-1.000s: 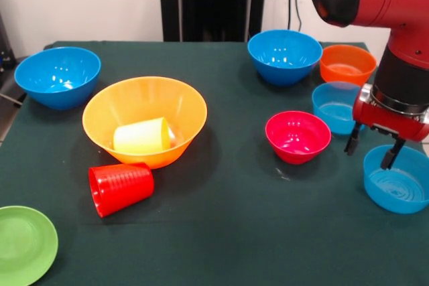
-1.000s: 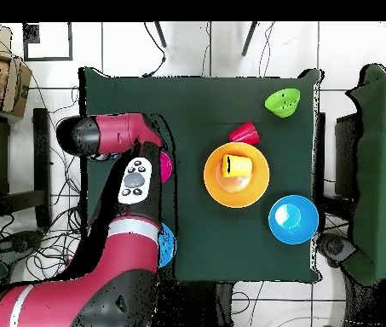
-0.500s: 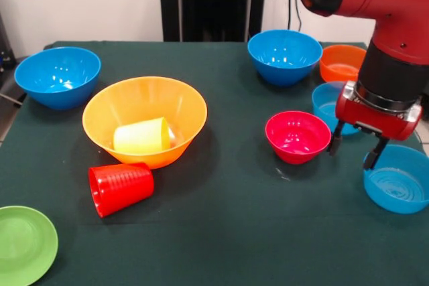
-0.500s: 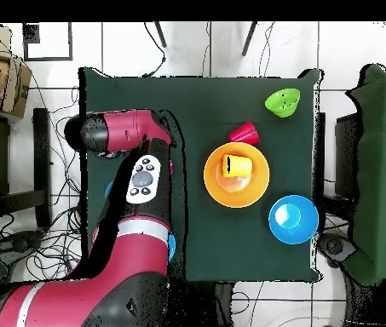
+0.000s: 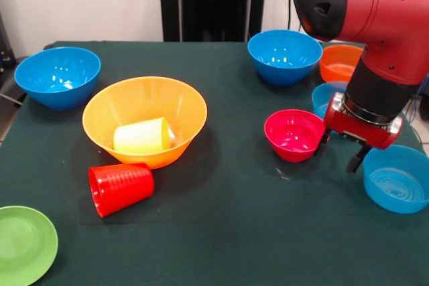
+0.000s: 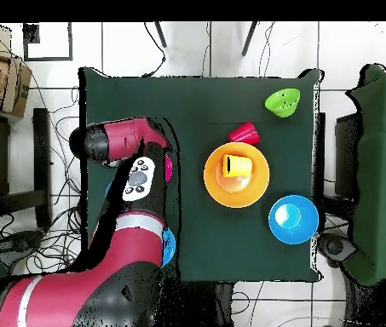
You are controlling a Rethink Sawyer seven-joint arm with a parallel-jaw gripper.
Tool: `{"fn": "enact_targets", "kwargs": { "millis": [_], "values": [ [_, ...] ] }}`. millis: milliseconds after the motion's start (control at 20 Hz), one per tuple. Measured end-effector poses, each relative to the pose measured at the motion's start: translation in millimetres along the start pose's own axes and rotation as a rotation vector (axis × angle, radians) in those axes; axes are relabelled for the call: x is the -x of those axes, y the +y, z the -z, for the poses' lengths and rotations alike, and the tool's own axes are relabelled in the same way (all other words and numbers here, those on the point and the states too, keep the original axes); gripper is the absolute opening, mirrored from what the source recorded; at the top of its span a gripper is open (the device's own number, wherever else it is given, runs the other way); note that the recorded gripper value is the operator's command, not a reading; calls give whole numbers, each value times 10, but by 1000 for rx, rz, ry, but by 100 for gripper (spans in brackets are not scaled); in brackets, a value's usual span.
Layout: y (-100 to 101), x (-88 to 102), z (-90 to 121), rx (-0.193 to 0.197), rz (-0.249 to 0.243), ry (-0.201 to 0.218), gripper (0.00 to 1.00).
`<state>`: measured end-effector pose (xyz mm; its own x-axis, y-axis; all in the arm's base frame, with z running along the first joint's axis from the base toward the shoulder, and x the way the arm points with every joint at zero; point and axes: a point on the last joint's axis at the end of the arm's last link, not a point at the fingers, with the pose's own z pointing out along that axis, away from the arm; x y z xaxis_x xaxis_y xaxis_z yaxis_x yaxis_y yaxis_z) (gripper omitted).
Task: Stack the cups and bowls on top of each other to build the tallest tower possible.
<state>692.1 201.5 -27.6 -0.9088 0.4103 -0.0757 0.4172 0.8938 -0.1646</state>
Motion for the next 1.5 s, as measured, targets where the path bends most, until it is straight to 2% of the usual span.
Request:
{"fn": "enact_targets", "kwargs": {
  "millis": [550,1200,1500],
  "values": [
    [173,-200,-23,-4,37,2,100],
    [93,-96,-6,6,16,2,100],
    [-44,-40,172,28,-13,5,100]
  ]
}}
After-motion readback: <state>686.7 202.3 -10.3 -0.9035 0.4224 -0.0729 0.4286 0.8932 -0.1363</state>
